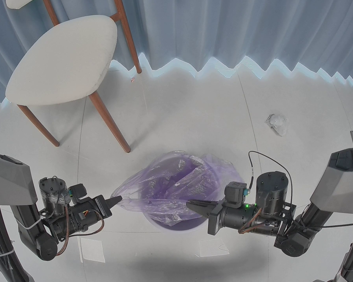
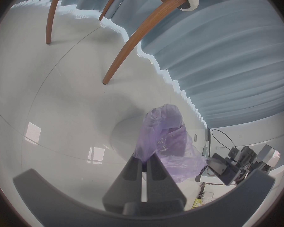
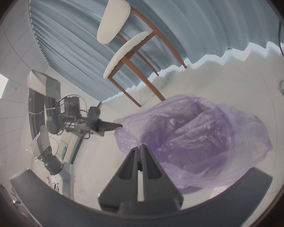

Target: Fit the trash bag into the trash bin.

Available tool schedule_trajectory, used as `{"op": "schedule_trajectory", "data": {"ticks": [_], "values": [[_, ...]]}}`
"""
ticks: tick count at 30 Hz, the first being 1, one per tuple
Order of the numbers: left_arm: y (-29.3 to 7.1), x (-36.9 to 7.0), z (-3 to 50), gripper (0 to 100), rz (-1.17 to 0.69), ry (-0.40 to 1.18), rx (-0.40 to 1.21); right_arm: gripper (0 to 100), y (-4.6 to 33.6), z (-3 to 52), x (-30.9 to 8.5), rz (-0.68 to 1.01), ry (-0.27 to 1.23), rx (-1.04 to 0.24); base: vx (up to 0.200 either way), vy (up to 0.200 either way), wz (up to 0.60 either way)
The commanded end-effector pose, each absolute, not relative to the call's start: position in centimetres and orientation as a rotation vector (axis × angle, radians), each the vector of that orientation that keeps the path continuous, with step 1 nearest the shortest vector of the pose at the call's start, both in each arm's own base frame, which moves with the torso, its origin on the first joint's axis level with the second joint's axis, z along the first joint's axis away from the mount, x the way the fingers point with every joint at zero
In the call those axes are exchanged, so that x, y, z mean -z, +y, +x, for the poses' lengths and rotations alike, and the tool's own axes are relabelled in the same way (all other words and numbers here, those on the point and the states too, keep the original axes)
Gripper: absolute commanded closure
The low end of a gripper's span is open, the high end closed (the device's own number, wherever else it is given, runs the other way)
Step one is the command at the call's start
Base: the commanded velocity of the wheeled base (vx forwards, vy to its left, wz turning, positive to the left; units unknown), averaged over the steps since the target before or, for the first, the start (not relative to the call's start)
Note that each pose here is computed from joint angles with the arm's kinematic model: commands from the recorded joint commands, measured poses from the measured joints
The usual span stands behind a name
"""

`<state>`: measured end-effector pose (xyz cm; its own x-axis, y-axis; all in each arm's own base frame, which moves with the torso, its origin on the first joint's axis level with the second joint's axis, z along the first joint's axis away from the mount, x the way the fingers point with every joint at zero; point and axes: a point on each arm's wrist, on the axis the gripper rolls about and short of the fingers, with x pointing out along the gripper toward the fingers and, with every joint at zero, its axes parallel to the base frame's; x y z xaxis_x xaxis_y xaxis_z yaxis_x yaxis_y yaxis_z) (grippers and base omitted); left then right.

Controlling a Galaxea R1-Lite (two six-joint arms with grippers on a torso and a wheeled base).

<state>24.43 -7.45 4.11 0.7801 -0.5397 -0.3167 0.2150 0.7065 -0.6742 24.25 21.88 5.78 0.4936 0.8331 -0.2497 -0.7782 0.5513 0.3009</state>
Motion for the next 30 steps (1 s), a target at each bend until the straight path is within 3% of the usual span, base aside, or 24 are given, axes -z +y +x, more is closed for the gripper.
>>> {"op": "schedule_trajectory", "data": {"ticks": [1,16,30], "values": [[-7.4,-2.6,24.5,100,-0.650,0.583,0.420,100,22.8,20.8,-3.7,0.123,0.482,-1.052,0.000,0.000,0.00],[-6.6,1.3,25.0,100,-0.570,0.692,0.360,100,26.0,17.6,4.3,0.057,0.596,-1.091,0.000,0.000,0.00],[-6.3,2.7,25.2,100,-0.564,0.730,0.334,100,26.2,17.7,6.5,0.047,0.643,-1.018,0.000,0.000,0.00]]}}
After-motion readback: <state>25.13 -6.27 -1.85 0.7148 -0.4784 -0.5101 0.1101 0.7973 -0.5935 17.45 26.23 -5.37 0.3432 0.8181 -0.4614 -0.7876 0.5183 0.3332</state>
